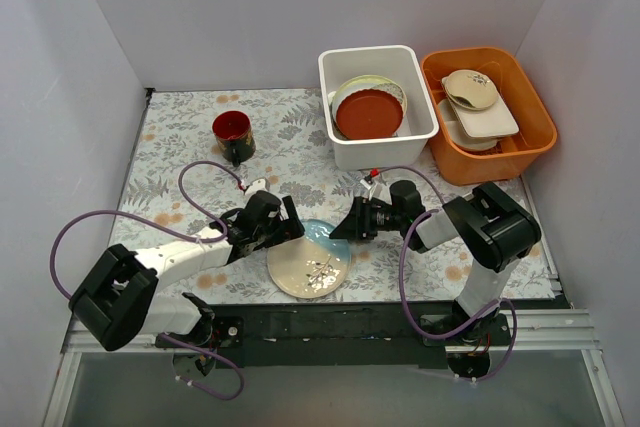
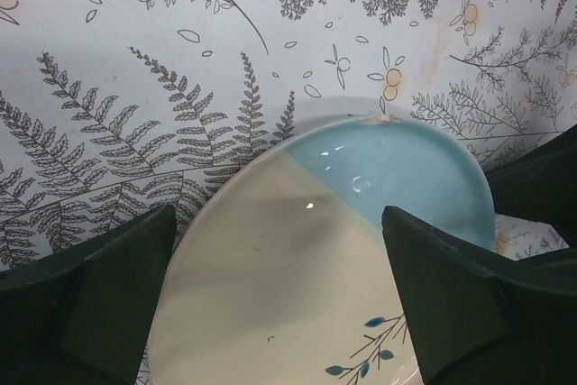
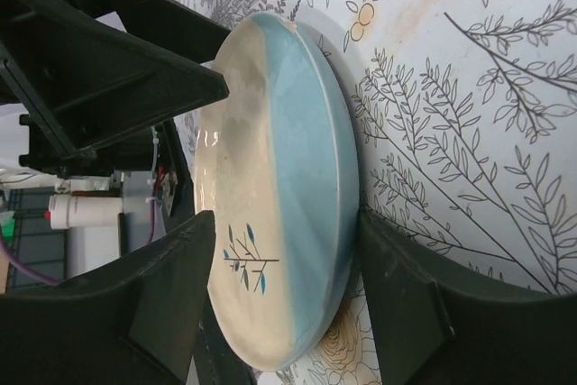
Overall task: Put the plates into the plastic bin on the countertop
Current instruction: Pick up the plate at the center of the board.
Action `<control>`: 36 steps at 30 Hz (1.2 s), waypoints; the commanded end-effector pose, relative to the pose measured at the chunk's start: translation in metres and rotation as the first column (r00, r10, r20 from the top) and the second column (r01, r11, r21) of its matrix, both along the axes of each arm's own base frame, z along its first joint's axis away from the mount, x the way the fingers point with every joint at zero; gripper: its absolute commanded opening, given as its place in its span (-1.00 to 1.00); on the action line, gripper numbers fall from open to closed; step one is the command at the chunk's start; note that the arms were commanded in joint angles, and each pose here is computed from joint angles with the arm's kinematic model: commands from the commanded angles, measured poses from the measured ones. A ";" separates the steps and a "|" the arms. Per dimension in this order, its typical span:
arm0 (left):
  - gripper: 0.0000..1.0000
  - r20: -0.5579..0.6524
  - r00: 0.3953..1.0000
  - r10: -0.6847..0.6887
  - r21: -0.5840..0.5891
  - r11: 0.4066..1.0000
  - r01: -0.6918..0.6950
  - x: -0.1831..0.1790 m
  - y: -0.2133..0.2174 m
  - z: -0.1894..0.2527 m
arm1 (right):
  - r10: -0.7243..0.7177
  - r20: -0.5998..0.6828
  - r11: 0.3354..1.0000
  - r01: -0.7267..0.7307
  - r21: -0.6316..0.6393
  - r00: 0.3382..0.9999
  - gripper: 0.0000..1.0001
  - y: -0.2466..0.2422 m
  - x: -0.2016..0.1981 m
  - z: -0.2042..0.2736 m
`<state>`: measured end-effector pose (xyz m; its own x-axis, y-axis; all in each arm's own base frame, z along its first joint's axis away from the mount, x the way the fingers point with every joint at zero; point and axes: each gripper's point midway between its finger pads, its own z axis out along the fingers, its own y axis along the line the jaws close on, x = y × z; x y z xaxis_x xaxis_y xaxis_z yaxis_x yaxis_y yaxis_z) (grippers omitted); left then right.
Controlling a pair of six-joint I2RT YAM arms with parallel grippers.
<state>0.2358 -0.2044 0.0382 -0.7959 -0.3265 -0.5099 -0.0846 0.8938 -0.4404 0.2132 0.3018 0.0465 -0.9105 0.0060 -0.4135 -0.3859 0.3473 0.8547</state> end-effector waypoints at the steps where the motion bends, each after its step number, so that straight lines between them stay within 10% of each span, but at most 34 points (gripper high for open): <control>1: 0.96 -0.090 0.995 -0.037 -0.045 0.998 0.033 -0.019 -0.014 -0.014 | 0.114 -0.090 0.993 -0.110 0.049 0.989 0.38 0.006 -0.032 0.002; 8: 0.96 -0.073 0.996 -0.051 -0.063 0.997 0.046 -0.013 -0.026 -0.007 | 0.131 -0.080 0.989 -0.125 0.075 0.988 0.09 0.009 -0.031 0.013; 17: 0.96 -0.058 0.997 -0.048 -0.064 0.997 0.044 -0.013 -0.025 -0.003 | 0.143 -0.080 0.989 -0.139 0.055 0.986 -0.84 0.008 -0.031 0.012; 36: 0.96 -0.011 1.000 -0.021 -0.048 0.999 0.020 -0.008 -0.018 0.014 | 0.125 -0.056 0.992 -0.123 0.030 0.991 -0.97 0.009 -0.025 0.018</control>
